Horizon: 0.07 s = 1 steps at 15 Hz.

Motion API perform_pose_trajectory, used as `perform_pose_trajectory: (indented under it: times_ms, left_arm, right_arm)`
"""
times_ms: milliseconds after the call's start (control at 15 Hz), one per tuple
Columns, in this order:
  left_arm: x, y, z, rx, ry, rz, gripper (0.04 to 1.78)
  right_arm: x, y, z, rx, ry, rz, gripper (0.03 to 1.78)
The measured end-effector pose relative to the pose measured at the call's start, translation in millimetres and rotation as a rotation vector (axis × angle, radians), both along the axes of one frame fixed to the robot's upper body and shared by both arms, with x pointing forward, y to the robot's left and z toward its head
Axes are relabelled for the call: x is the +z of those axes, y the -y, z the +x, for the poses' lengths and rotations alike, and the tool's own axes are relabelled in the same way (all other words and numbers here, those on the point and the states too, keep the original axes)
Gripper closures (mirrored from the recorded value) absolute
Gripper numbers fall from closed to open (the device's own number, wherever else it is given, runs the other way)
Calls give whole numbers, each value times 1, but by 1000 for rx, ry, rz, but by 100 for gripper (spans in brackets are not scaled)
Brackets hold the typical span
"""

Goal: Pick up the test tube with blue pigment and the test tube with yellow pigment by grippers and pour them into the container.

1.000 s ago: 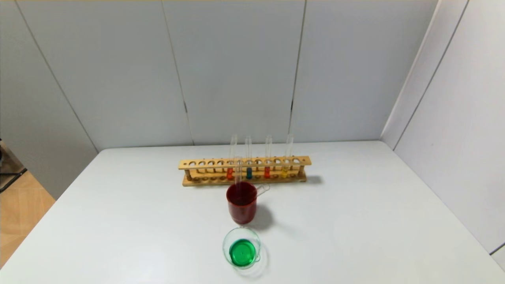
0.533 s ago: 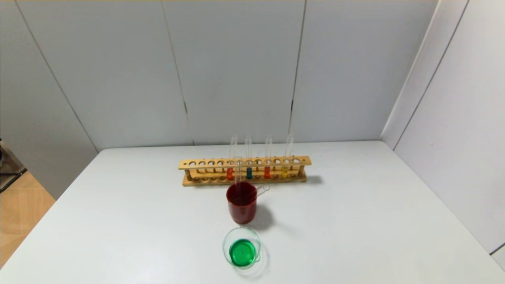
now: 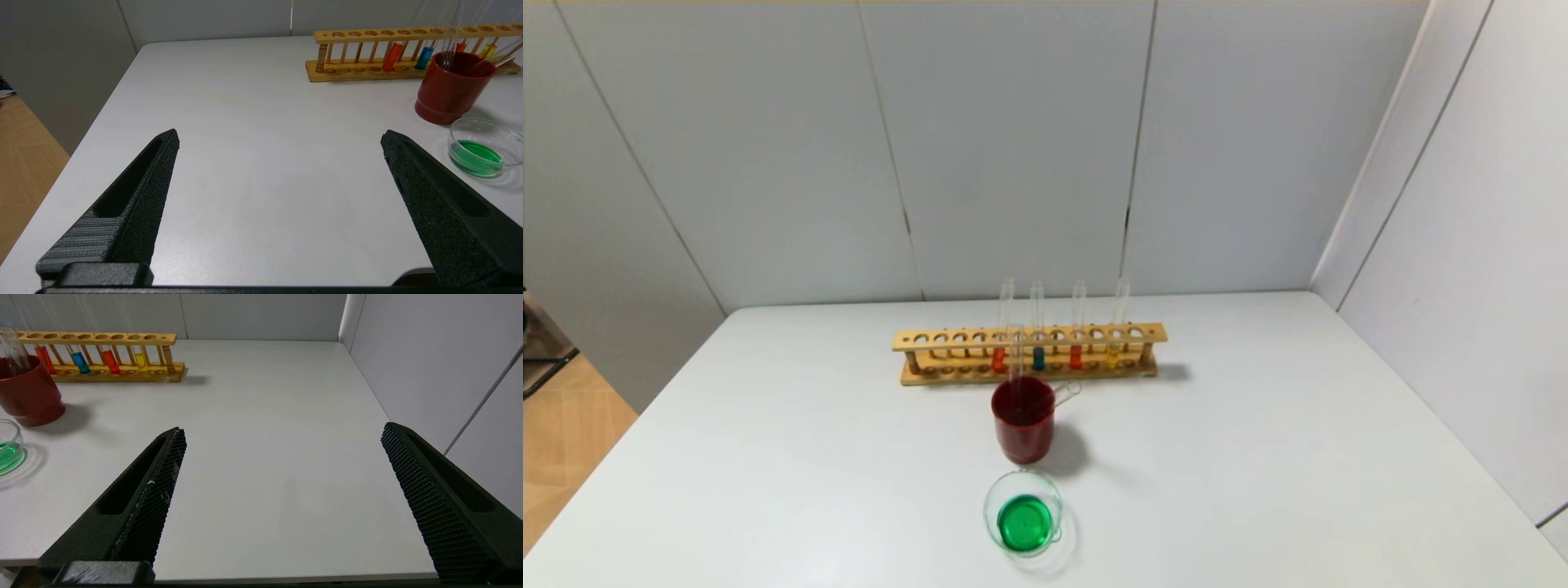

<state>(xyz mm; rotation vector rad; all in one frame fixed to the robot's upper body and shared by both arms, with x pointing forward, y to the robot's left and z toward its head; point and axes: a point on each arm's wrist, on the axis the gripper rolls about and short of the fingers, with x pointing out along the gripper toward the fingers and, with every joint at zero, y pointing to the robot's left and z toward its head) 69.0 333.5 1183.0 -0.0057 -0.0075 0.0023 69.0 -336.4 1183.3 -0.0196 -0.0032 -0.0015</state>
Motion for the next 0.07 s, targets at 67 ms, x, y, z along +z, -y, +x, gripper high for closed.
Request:
perform_pose_trajectory:
  times_ms: [67]
  left_arm:
    - [0,0,0,0,0,0,8]
  right_arm:
    - [0,0,0,-1,0,1,7]
